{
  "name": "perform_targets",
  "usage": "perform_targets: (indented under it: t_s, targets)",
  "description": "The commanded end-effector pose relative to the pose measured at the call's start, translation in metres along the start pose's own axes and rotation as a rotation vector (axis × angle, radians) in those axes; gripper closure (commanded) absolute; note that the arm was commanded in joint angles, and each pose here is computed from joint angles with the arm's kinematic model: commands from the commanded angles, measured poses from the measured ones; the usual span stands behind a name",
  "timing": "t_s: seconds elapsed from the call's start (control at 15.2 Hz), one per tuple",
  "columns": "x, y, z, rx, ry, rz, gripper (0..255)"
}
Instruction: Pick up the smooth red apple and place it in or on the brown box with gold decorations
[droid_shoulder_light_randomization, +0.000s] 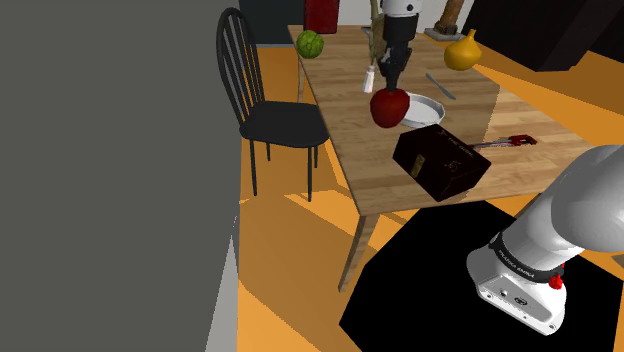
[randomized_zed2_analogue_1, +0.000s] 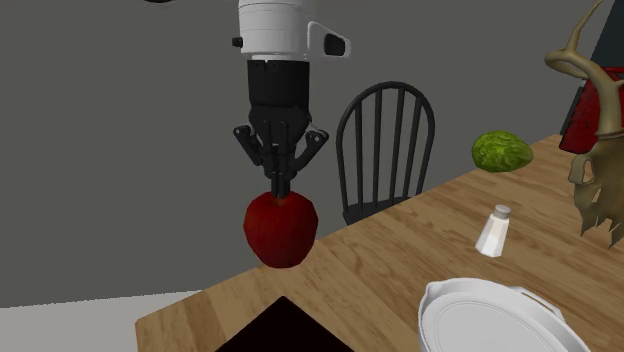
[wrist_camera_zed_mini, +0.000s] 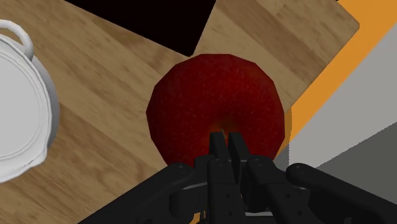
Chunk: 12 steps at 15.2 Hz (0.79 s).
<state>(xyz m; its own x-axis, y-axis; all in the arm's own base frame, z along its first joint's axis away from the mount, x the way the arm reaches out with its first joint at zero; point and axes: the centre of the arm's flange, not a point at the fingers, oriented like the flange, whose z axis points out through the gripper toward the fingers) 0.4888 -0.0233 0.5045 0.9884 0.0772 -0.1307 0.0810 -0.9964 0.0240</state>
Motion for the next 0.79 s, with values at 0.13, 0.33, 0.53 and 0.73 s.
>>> perform_targets:
  t_s: [0.13, 0.33, 0.53, 0.73]
  targets:
    - [-0.004, 0.0, -0.021, 0.0, 0.0, 0.0, 255]
    - [-0.006, 0.001, -0.037, 0.0, 0.0, 0.0, 255]
    - [-0.008, 0.001, -0.052, 0.0, 0.0, 0.0, 255]
    - [-0.021, 0.005, -0.063, 0.0, 0.0, 0.0, 255]
